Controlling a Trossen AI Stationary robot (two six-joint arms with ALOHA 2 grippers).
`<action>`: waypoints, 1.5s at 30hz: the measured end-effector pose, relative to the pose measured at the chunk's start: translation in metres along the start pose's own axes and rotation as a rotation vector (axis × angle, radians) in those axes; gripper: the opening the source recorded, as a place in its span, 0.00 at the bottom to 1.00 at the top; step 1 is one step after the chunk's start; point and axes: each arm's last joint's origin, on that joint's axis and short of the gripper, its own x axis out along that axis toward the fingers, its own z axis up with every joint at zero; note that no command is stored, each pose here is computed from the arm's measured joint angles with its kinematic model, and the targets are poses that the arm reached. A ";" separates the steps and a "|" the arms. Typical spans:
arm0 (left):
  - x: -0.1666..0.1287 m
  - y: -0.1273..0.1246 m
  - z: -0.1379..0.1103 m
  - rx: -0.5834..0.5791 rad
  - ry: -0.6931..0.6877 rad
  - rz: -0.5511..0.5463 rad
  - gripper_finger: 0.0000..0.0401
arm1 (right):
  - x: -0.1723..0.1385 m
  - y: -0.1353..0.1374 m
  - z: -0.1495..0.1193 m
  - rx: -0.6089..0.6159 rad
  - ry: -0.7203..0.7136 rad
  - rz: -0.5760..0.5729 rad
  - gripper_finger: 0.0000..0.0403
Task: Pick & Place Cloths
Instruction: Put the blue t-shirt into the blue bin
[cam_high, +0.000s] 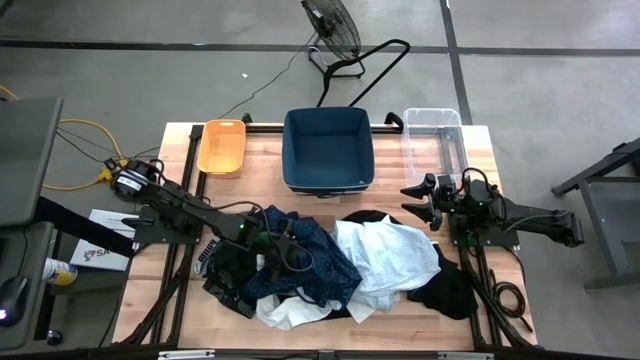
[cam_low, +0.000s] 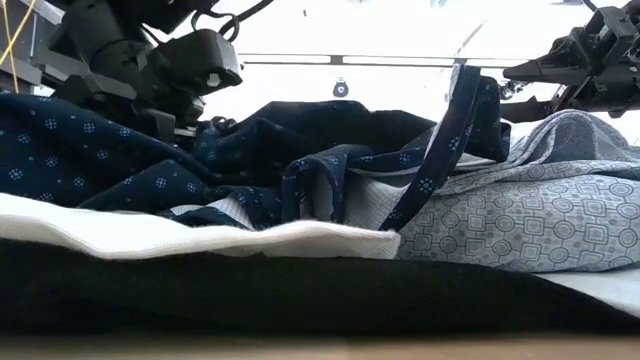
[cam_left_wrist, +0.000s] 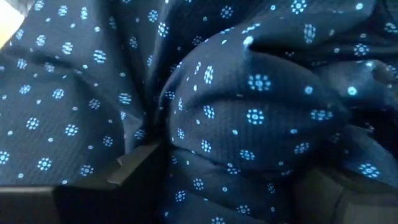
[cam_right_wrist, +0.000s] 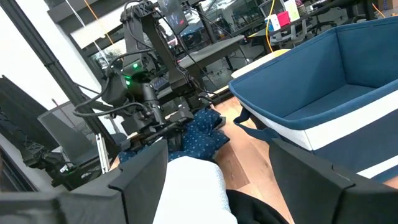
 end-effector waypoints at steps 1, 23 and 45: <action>0.000 0.000 -0.001 -0.004 0.006 -0.006 0.61 | 0.000 0.000 0.000 0.000 0.000 0.000 0.68; -0.063 0.007 0.023 -0.024 -0.050 -0.101 0.09 | 0.000 0.000 0.000 0.000 0.000 0.000 0.68; -0.253 0.046 0.103 0.121 -0.448 0.302 0.09 | 0.000 0.000 0.000 0.000 0.000 0.000 0.68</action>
